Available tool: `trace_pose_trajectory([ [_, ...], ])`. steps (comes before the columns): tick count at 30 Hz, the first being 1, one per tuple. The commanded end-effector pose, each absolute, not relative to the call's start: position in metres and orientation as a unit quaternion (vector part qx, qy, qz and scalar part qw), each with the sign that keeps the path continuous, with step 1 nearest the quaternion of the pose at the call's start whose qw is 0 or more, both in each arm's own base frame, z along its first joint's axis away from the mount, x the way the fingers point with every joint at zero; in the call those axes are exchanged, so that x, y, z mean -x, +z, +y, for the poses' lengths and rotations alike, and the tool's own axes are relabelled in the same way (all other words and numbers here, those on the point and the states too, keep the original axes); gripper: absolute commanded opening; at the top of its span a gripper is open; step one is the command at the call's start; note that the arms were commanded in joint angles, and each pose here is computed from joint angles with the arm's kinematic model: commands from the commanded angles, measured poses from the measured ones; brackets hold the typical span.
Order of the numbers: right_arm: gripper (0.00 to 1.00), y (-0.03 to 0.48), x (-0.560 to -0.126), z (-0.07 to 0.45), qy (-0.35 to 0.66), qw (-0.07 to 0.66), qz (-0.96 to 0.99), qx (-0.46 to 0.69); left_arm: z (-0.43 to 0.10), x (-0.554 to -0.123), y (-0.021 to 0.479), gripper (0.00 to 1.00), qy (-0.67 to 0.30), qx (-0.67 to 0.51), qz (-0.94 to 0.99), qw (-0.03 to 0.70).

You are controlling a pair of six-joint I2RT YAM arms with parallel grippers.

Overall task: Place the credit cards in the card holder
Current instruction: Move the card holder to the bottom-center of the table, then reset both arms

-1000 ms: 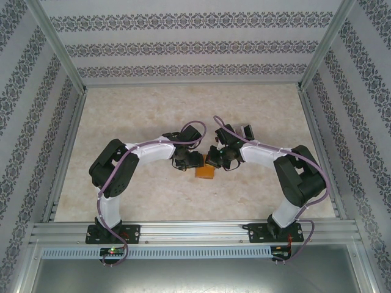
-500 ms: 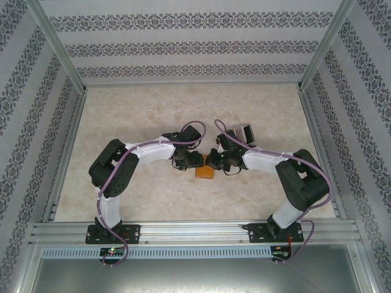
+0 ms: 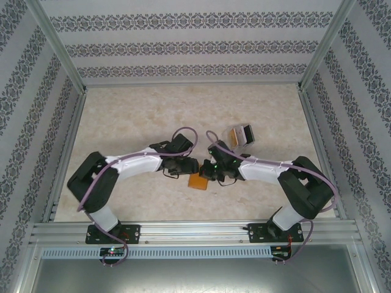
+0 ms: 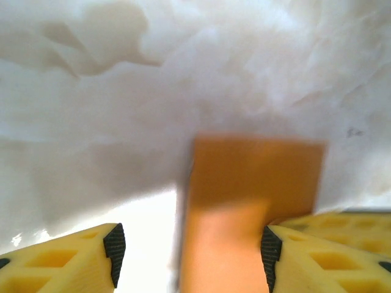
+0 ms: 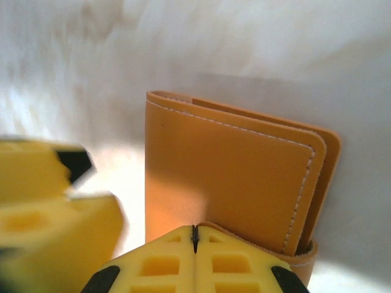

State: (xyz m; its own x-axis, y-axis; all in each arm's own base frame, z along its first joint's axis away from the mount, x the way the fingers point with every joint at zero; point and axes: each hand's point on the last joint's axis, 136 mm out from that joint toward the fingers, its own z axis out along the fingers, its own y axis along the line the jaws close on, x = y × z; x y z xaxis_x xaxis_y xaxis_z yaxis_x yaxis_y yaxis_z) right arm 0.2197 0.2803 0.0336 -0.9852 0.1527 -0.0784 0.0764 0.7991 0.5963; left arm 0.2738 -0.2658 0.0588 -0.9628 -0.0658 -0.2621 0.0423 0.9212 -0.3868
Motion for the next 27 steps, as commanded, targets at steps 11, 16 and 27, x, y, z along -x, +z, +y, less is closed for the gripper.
trace_pose_trajectory([
  [11,0.65,0.128,-0.241,0.208,0.211,0.264,0.94,-0.051,-0.183,-0.304,0.122,0.71,-0.106,0.083,0.944,0.3],
  [16,0.73,0.165,-0.276,0.11,0.061,0.414,0.901,-0.113,-0.161,-0.313,0.139,0.8,-0.071,0.087,0.933,0.342],
  [27,0.78,0.161,-0.327,0.032,-0.126,0.523,0.842,-0.026,-0.06,-0.336,0.163,0.99,0.133,0.12,0.885,0.43],
])
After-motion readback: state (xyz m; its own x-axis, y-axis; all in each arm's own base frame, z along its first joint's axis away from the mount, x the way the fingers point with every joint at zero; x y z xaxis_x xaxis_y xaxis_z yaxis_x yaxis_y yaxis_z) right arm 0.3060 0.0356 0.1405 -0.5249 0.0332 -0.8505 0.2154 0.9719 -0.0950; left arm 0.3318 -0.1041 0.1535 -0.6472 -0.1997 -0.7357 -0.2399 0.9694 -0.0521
